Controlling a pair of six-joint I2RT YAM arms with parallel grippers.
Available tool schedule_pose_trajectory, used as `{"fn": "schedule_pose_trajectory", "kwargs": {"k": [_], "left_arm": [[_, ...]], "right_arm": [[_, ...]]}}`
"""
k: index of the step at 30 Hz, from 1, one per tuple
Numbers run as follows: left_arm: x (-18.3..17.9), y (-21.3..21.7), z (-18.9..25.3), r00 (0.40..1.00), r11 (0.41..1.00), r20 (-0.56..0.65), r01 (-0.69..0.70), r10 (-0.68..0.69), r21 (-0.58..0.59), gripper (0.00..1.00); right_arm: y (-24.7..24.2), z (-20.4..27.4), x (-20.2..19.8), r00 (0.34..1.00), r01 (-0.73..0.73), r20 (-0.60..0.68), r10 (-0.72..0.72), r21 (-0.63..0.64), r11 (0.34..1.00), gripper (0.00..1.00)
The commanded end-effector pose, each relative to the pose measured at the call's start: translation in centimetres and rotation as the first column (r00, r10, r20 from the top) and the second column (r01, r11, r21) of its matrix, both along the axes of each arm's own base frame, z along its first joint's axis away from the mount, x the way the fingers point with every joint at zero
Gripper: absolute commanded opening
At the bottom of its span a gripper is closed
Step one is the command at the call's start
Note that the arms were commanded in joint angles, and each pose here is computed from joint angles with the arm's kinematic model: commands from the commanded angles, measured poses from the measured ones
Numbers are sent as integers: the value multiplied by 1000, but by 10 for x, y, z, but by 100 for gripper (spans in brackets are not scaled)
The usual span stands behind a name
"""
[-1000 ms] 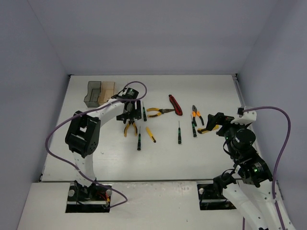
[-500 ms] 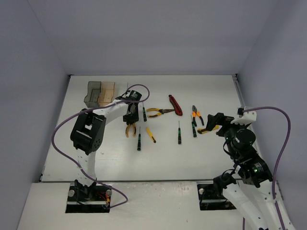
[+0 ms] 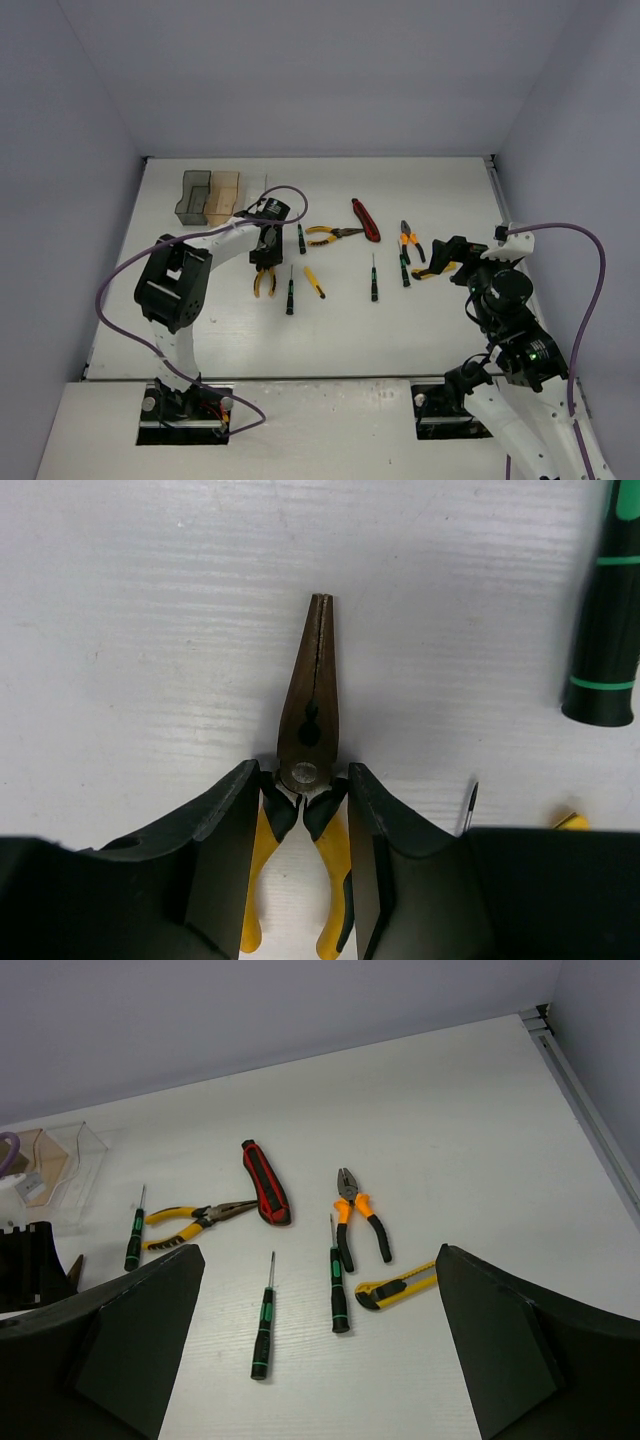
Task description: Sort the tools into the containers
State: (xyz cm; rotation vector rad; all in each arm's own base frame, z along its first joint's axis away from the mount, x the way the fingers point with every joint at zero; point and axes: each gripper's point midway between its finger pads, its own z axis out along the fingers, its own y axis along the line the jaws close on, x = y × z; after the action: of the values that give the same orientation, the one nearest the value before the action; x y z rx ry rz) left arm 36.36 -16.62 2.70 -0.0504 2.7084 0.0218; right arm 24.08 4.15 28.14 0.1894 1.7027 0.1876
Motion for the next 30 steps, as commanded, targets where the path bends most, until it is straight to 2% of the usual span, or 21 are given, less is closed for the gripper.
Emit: {"fn": "schedule_pose_trajectory", "kwargs": {"k": [1, 2, 7, 10, 12, 17, 25, 30], "left_arm": [[0, 3, 20, 998, 1000, 49, 26, -26, 1, 4], [-2, 3, 17, 999, 1000, 39, 29, -29, 1, 9], [-5, 3, 14, 999, 999, 25, 32, -32, -9, 47], [-2, 2, 21, 999, 999, 42, 32, -32, -15, 61], [1, 2, 25, 998, 999, 55, 34, -34, -8, 63], [18, -5, 38, 995, 999, 92, 49, -48, -10, 63], [30, -10, 30, 996, 999, 77, 39, -39, 3, 53], [25, -9, 19, 1000, 1000, 27, 15, -16, 12, 51]], "right_arm": [[7, 16, 3, 998, -26, 58, 24, 31, 999, 100], [7, 16, 2, 998, -28, 59, 26, 32, 999, 100], [7, 16, 1, 998, -29, 64, 27, 35, 999, 100], [8, 17, 1, 997, -35, 66, 33, 37, 999, 100], [8, 17, 1, 997, -37, 66, 34, 37, 999, 100], [9, 16, 1, 997, -40, 62, 38, 34, 999, 100], [10, 16, 1, 997, -44, 63, 42, 36, 998, 100], [10, 16, 1, 997, -45, 61, 42, 33, 998, 100]]}}
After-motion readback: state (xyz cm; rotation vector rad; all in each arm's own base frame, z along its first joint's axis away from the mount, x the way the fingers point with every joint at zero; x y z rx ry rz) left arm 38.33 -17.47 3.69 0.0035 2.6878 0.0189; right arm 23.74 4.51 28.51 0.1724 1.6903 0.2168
